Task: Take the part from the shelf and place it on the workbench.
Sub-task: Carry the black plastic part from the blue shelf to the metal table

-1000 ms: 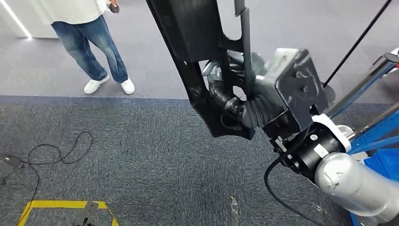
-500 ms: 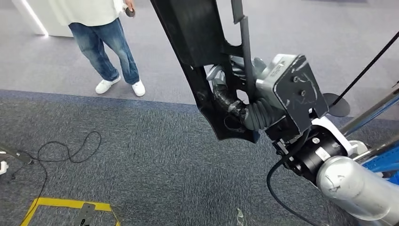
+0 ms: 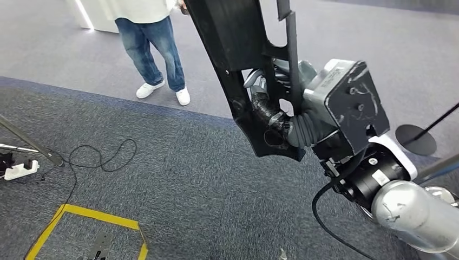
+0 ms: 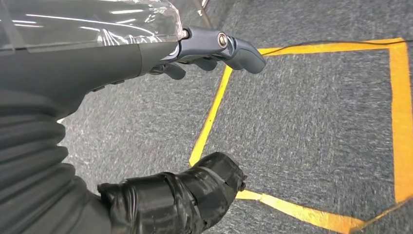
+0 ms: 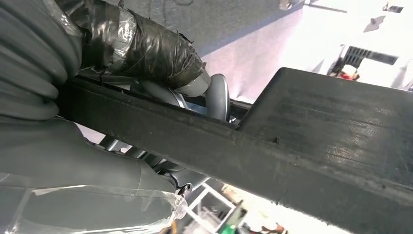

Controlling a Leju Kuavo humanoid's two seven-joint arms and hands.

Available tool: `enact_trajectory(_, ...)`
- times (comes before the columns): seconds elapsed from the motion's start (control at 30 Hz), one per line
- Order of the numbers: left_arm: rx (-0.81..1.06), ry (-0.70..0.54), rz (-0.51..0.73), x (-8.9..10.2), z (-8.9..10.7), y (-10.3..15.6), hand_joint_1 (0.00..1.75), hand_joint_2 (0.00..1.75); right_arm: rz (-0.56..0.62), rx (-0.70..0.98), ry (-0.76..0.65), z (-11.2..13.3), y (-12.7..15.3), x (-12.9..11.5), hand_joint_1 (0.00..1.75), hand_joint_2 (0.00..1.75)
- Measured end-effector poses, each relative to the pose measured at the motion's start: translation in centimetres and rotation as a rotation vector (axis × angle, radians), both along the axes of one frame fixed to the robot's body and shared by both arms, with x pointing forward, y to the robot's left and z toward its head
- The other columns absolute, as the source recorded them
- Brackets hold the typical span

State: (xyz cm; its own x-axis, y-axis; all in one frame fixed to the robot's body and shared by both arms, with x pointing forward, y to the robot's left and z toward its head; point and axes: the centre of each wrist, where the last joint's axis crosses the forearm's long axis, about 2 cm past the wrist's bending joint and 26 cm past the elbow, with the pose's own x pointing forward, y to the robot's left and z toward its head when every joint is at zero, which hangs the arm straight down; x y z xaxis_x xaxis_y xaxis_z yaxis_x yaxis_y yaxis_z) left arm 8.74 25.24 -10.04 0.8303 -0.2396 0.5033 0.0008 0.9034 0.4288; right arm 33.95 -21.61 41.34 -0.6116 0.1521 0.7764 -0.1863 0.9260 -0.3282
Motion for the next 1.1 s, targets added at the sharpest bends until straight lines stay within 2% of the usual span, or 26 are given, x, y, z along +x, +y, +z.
enact_trajectory(0.3, 0.01, 0.032, 0.015, -0.2, -0.1, 0.5, 0.0, 1.75, -0.005, -0.004, -0.004, 0.1, -0.8, -0.2, 1.75, 1.75)
enact_trajectory(0.67, 0.023, 0.101, 0.037, -1.6, -0.4, 1.7, 0.0, 1.75, 0.026, -0.009, 0.01, 0.1, -1.0, -0.4, 1.75, 1.75)
enact_trajectory(0.87, 0.008, 0.069, 0.013, -0.7, -0.3, 1.6, 0.0, 1.75, 0.041, -0.011, -0.008, 0.4, -0.7, -0.5, 1.75, 1.75)
enact_trajectory(1.1, -0.018, 0.062, -0.003, -0.5, -0.2, 1.5, 0.0, 1.75, 0.053, 0.003, -0.047, 1.1, 0.3, -0.7, 1.75, 1.75)
